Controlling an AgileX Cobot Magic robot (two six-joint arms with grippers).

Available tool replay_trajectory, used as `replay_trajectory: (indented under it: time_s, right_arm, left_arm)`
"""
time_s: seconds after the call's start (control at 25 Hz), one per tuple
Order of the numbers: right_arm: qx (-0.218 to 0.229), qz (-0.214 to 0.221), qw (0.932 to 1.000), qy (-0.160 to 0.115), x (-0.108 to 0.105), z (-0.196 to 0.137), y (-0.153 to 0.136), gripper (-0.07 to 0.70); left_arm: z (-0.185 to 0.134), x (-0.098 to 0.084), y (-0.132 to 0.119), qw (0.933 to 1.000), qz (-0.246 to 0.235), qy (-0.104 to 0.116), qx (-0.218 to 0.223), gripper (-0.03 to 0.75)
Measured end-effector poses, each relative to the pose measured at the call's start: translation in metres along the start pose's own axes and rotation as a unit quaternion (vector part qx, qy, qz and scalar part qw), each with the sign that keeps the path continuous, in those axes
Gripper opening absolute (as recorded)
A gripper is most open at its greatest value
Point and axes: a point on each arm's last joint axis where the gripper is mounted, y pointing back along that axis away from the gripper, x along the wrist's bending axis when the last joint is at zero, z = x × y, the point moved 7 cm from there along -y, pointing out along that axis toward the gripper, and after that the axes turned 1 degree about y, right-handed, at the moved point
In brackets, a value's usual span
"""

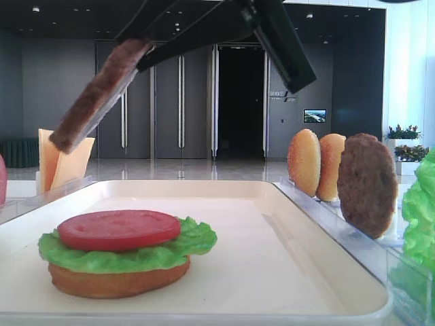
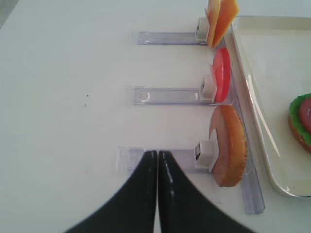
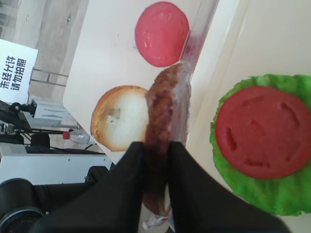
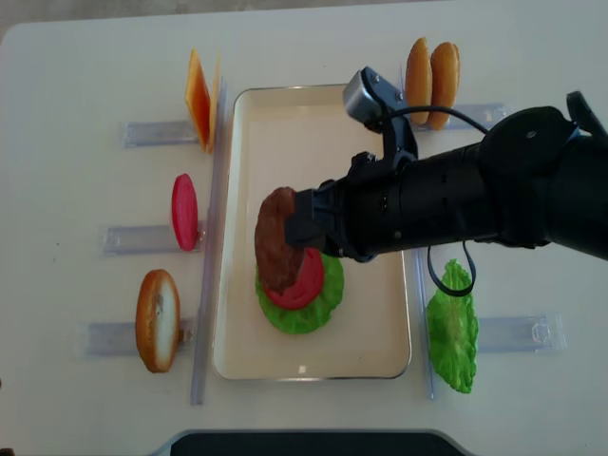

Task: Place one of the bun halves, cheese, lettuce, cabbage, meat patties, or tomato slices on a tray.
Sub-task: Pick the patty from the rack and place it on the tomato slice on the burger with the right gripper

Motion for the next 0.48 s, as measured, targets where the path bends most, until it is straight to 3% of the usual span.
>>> replay_trajectory:
  time_s: [0.2,0.48]
  right_arm:
    - [0.027,-0.008,0.9996,-0.003,-0.006,-0.014,-0.015,0.142]
    - [0.023,-0.029,0.9993,-0.008,-0.018,-0.013,-0.023,0.142]
  left_arm:
    - [0.000,0.000,0.000,1.0000,0.000,0.000,0.000,-0.003]
    - [0.000,0.000,0.000,1.0000,0.000,0.000,0.000,-0.003]
